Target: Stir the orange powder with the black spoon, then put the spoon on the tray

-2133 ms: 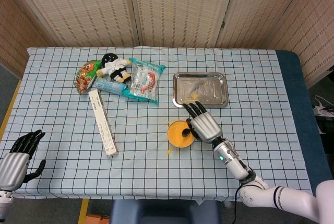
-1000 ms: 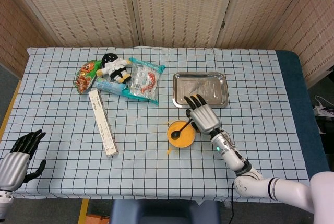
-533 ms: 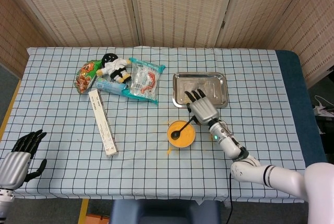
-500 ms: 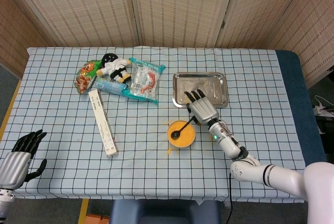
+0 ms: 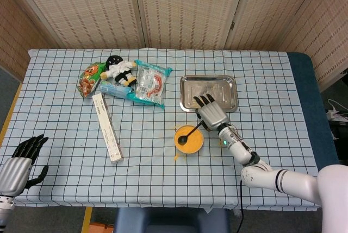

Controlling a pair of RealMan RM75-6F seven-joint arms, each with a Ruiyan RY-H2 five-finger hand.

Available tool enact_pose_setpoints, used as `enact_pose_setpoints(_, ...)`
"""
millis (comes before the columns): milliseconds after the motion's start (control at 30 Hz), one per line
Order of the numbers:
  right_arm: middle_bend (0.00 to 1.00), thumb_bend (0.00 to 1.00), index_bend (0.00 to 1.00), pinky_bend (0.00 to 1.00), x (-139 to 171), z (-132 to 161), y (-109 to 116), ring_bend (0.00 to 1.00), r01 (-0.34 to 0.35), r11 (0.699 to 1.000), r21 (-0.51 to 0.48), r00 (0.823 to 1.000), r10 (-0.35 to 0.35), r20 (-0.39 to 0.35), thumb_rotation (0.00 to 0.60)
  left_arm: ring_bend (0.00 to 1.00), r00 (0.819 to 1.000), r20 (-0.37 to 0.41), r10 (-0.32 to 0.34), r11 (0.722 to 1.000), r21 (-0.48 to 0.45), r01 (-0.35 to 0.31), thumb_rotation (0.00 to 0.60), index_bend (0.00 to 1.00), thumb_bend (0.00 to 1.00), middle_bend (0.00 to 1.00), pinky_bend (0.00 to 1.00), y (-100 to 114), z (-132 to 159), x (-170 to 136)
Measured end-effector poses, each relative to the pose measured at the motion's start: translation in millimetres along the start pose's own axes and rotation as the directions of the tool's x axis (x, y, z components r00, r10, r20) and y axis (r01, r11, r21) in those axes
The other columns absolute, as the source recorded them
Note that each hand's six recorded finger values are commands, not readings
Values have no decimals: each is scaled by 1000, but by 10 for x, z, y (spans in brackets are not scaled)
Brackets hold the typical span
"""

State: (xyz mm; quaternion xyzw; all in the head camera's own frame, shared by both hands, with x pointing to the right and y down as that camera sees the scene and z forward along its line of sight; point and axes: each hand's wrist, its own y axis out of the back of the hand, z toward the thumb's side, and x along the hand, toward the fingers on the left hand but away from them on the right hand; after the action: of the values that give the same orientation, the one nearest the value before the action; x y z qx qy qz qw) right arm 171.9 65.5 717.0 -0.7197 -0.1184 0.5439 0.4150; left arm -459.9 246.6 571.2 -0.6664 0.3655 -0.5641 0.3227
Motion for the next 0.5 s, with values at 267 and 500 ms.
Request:
enact_pose_setpoints(267,0,365,496,0,4,13,-31,0,-21,1000,7,1000,21,-1,600,0,1000,2,-1,1000,0,1,600,0,445,0,84,-4,6,0)
enact_pose_setpoints(500,0,365,519,0,-2,27,-18,0,-16,1000,1,1000,16,1,600,0,1000,1,-1,1000,-2,1,600,0,447,0,83,-2,-2,1)
